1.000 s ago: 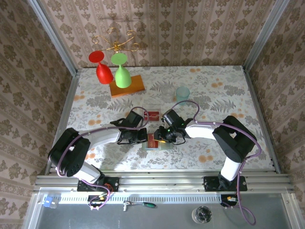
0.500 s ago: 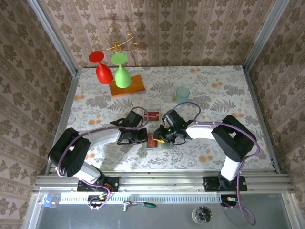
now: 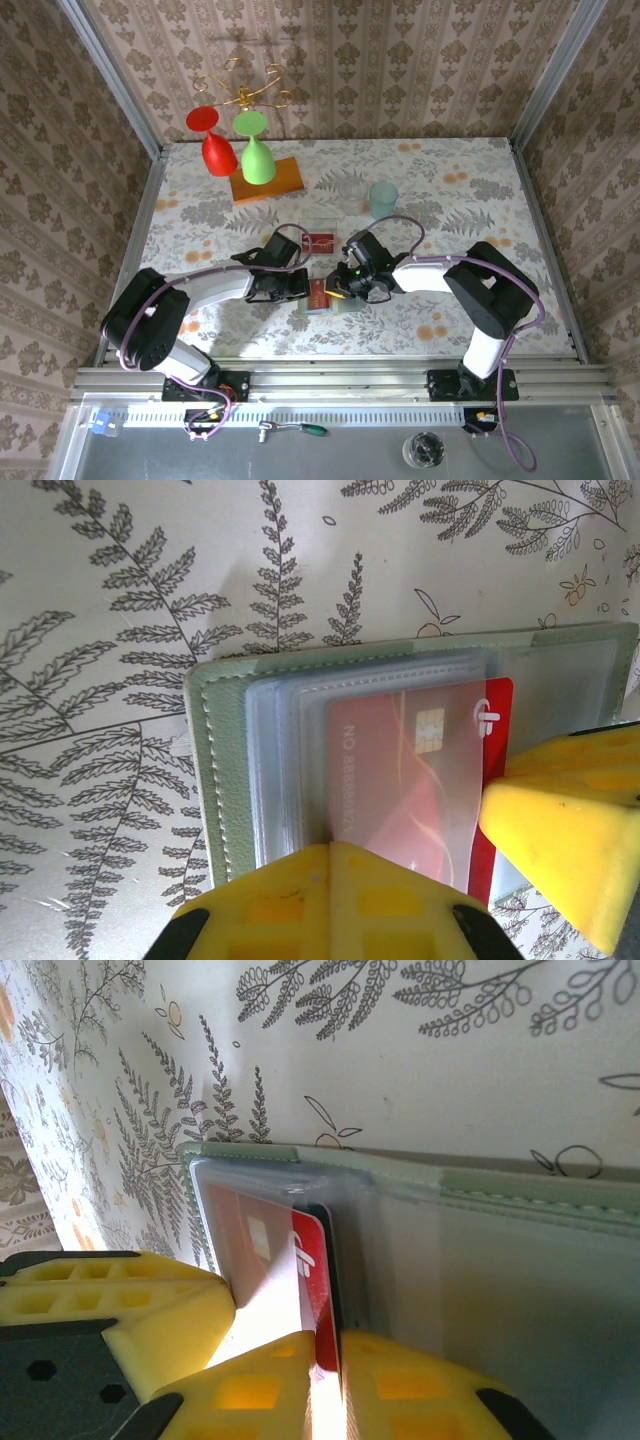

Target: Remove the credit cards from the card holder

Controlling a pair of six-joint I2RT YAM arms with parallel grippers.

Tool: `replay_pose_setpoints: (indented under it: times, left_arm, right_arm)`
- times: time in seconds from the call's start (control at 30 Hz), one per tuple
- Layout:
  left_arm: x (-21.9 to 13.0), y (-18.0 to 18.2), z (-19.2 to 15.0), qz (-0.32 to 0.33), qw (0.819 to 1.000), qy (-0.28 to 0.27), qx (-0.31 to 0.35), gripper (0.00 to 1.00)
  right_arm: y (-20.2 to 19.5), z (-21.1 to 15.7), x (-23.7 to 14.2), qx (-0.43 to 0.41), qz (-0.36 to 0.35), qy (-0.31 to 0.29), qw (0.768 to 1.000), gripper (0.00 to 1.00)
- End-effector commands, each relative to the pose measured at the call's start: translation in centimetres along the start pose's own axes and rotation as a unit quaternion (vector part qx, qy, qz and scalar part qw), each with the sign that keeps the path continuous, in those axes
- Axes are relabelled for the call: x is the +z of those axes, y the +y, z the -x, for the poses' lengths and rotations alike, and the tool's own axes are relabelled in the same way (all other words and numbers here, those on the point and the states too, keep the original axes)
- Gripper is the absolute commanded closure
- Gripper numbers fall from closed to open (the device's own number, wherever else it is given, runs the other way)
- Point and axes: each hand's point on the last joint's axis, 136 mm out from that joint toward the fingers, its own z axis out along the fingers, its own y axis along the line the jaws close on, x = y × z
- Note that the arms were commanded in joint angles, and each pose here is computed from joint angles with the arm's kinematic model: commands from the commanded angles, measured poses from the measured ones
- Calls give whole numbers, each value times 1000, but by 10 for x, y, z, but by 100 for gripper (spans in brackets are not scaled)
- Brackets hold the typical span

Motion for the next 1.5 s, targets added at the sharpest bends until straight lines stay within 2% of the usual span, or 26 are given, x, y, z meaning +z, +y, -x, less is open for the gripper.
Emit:
replay_pose_setpoints:
  times: [0.0,0.63,1.07,1.47]
  left_arm:
    - [2,9,-7,21,1000,14,2,100]
    - [0,9,-7,25,1000,15,3,100]
    - [-4,4,-5,12,1000,8,2,100]
    - [-5,5,-7,8,1000,7,0,100]
  right_arm:
    - [4,0,-4,-1,14,-4,1000,86]
    - [-18,-2,-29,-14,-35,-25,999,89]
    - [-14,3,-53,-41,-72,-47,995,89]
    - [-9,4,-50,-53,-93,-47,993,89]
